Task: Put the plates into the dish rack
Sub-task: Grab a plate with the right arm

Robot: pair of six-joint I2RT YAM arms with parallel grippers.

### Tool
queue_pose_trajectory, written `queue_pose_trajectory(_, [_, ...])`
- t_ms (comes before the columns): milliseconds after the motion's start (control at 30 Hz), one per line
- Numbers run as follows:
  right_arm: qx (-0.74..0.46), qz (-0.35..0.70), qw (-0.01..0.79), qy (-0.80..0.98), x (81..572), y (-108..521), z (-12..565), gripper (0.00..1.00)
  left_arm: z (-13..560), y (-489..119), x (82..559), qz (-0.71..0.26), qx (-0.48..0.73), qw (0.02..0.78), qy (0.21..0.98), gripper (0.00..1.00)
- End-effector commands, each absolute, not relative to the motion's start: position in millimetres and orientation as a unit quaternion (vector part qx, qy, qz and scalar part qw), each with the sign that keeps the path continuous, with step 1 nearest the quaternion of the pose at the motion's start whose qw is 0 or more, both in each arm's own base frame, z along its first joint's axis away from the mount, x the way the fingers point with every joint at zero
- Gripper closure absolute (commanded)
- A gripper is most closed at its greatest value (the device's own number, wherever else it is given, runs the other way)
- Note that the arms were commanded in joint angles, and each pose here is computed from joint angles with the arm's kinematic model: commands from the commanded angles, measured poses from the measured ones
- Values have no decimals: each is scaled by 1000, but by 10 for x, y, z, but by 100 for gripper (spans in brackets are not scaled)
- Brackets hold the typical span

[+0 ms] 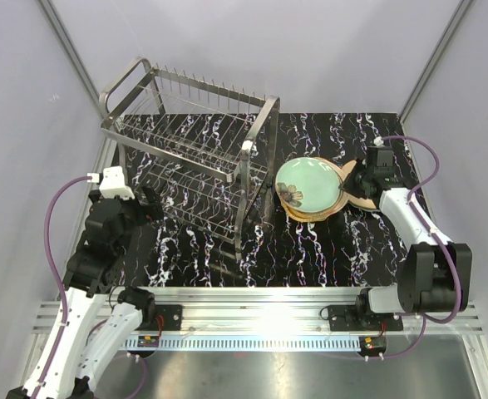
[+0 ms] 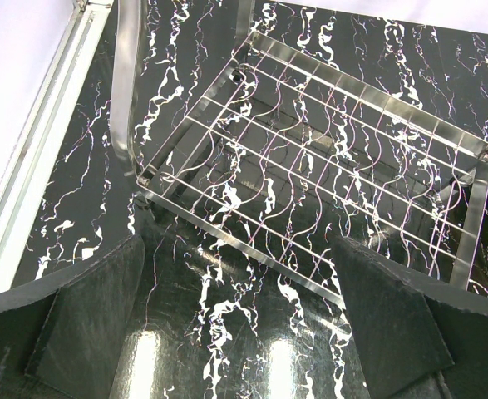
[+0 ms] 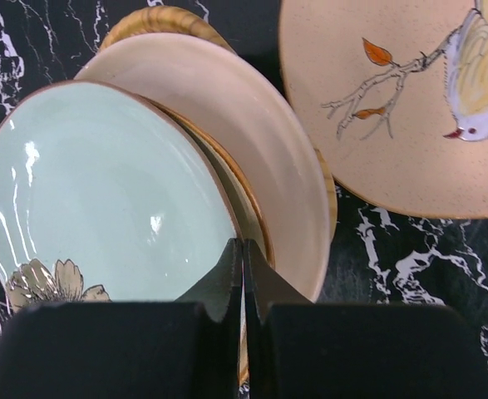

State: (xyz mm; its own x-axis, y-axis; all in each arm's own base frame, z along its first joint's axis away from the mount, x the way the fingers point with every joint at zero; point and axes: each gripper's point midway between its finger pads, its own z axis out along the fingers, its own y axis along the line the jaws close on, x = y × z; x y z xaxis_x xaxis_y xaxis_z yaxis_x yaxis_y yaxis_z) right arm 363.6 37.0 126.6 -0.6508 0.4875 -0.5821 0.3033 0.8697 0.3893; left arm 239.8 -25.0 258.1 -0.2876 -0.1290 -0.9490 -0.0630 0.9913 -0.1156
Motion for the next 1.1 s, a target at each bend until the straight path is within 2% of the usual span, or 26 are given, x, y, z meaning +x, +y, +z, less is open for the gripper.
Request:
queue_pose_trajectory(0, [215,158,355,896,3782,475,1220,98,2717,-270,2419,-39,-62,613,786,1])
queue_pose_trajectory(200, [212,150,353,899,3774,452,1172,91,2713,-273,2421,-39,-61,613,786,1])
queue_pose_trajectory(367, [209,155,359,896,3770,462,1268,76,2706,-282,2429,-40,-60,612,788,1])
queue_pose_trajectory(433, [208,160,359,896,3757,481,1304,74,2706,-280,2429,-40,-60,611,788,1])
queue_pose_trajectory(567, [208,160,343,902,3717,496,1241,63,2706,-288,2433,-41,-59,611,788,1])
queue_pose_trajectory(867, [212,185,324,903,3739,594,1066,62,2706,-292,2429,-42,-58,611,788,1])
queue_pose_trajectory(1000, [217,181,327,902,3743,576,1060,78,2702,-293,2431,-42,-58,611,789,1])
queue_pose_trajectory(1033, [220,179,331,900,3748,559,1080,86,2702,-291,2427,-42,-58,611,789,1])
queue_pose_trajectory(1067, [218,179,336,899,3746,561,1124,89,2705,-294,2425,-42,-57,611,788,1])
